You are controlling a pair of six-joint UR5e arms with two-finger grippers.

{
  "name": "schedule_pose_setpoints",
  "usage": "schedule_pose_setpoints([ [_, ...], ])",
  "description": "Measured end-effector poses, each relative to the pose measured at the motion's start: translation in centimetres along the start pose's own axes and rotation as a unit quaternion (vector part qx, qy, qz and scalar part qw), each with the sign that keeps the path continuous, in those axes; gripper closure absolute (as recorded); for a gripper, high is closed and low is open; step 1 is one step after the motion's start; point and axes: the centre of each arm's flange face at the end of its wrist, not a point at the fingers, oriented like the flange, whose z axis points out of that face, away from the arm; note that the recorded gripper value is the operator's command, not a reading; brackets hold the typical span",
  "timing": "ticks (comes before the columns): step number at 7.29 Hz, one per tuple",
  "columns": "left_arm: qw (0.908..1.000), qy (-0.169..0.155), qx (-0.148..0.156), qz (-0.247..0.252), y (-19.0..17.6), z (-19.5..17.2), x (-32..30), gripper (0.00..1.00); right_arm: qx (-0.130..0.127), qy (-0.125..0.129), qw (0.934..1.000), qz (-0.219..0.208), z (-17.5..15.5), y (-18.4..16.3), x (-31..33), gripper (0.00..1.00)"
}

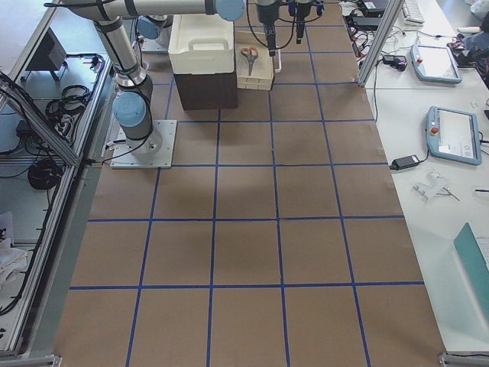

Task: Put scissors in drawer and close it
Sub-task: 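Move the left gripper over the drawer's far edge near the handle, then push the drawer closed with the left gripper, away from the robot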

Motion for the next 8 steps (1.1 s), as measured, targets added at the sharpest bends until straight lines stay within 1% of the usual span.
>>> schedule_pose_setpoints([
  [2,0.9995,0.01,-0.03,0.006,0.3,2.6,1.2,0.0,0.0,0.0,1.0,0.0,0.0,0.0,0.0,0.0],
  [4,0.9972,0.013,-0.073,0.007,1.2,4.0,1.8,0.0,0.0,-0.001,1.0,0.0,0.0,0.0,0.0,0.0],
  [5,0.9961,0.012,-0.088,0.006,1.5,4.3,1.8,0.0,0.0,-0.001,1.0,0.0,0.0,0.0,0.0,0.0],
  [8,0.9936,0.01,-0.112,0.005,2.5,3.5,1.7,0.0,0.0,-0.001,1.0,0.0,0.0,0.0,0.0,0.0],
])
